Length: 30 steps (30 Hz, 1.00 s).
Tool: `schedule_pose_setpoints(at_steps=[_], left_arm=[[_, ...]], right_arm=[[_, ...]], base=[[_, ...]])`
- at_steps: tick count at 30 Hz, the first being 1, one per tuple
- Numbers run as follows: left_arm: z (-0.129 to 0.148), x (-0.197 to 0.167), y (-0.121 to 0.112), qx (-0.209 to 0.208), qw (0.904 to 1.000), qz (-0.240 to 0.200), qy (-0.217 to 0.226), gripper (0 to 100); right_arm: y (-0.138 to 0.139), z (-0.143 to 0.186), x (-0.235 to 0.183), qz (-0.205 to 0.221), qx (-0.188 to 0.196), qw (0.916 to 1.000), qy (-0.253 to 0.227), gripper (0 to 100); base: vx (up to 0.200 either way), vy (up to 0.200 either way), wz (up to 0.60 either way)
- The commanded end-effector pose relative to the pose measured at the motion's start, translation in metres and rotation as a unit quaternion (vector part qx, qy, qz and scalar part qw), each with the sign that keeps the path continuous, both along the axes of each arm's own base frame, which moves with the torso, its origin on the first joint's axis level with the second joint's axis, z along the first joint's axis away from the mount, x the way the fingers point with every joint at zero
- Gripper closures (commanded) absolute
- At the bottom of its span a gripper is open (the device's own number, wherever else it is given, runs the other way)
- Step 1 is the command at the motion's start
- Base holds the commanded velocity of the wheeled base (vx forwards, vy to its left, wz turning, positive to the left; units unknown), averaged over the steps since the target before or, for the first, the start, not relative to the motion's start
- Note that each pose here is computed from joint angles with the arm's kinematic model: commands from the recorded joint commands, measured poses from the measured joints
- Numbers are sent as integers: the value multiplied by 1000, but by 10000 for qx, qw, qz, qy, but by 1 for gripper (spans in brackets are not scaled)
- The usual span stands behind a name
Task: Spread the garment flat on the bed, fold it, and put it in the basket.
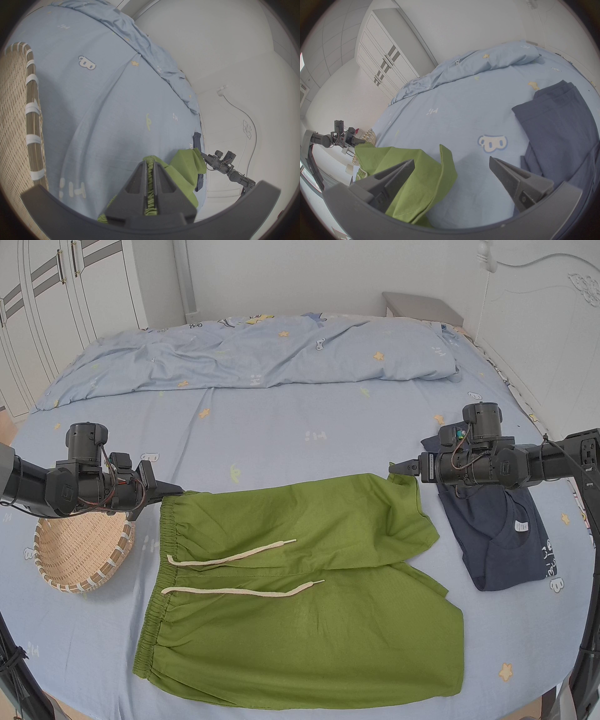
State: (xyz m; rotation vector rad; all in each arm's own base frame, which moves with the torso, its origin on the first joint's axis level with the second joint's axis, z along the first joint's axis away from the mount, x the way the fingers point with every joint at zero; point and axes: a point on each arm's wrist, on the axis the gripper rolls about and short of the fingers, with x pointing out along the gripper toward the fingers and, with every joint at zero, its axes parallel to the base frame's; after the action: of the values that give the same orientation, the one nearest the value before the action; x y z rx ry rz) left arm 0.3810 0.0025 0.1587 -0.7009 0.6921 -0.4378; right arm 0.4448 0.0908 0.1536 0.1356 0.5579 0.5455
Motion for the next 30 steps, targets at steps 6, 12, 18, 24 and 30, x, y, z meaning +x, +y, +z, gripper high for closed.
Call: schedule_pose_setpoints(at_steps=[6,12,18,24,30], left_arm=[[0,1,0,-1,10000,4,-8,100],[-1,2,0,-2,10000,4,0,100],[-1,7,4,15,9998,63,-184,100],[-1,10,13,18,9994,174,-294,100],[-10,19,25,68,9988,356,-335,100]], right_arm=[[13,-13,5,20,-85,9999,77,100],[13,-17,9,-2,-66,10000,24,100],[9,-12,13,-67,28,9998,-194,100],[-1,-4,17,-309,341,9978,-472,100],[-13,2,21,-503,520,9954,-633,100]], base=[[0,0,0],[0,0,0],[0,0,0],[0,0,0],[0,0,0]])
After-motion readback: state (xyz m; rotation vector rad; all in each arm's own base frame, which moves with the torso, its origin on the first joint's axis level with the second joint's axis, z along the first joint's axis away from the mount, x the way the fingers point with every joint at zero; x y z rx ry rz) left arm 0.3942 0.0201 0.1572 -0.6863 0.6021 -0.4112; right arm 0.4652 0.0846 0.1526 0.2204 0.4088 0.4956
